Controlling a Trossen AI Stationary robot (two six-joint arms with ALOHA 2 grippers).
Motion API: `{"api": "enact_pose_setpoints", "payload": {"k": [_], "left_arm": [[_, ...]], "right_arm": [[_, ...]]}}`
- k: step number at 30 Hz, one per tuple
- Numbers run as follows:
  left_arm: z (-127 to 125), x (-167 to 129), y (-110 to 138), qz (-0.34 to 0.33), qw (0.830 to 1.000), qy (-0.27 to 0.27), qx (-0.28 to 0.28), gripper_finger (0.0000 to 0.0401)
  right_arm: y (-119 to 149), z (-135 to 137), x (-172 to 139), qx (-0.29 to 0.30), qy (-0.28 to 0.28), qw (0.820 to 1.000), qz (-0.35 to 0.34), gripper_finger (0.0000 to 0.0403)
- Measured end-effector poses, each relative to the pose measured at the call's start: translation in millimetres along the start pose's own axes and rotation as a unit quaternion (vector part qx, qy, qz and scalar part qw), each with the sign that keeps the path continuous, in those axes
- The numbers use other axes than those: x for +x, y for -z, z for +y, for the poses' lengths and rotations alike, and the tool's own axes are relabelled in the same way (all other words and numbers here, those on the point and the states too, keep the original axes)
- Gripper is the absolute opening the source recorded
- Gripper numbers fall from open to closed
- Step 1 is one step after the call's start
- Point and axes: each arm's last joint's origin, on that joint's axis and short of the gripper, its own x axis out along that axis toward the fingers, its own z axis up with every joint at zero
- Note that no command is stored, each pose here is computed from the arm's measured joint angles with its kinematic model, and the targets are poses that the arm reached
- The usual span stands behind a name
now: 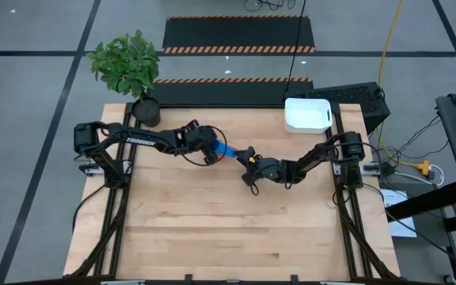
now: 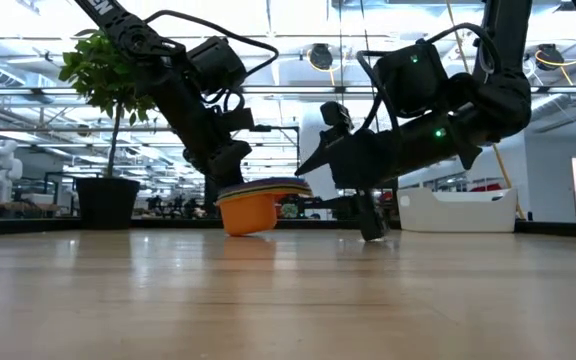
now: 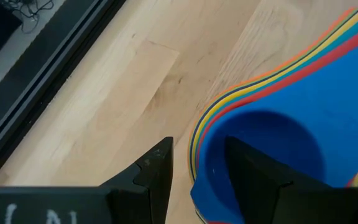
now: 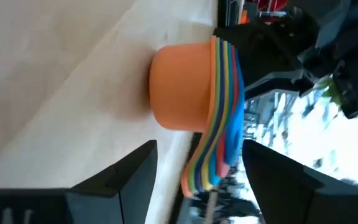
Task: Nest measuring cups in basket
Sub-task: Put the stacked measuring cups into the white bin
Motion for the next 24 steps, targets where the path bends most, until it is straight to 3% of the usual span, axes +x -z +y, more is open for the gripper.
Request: {"api": "enact_pose_setpoints", "payload": {"k": [4, 24], "left_arm": [[-0.2, 0.3, -0.1, -0.001, 1.000, 0.001, 0.000, 0.0152], [-2.0, 0.2, 0.0, -0.004, 1.000, 0.003, 0.001, 0.0152]], "right_arm": [[5.6, 2.9, -1.3, -0.065, -0.006, 0.998, 0.006, 0.0230], [11.9, -3.2, 3.6, -0.211, 0.025, 0.976, -0.040, 0.0197]]}}
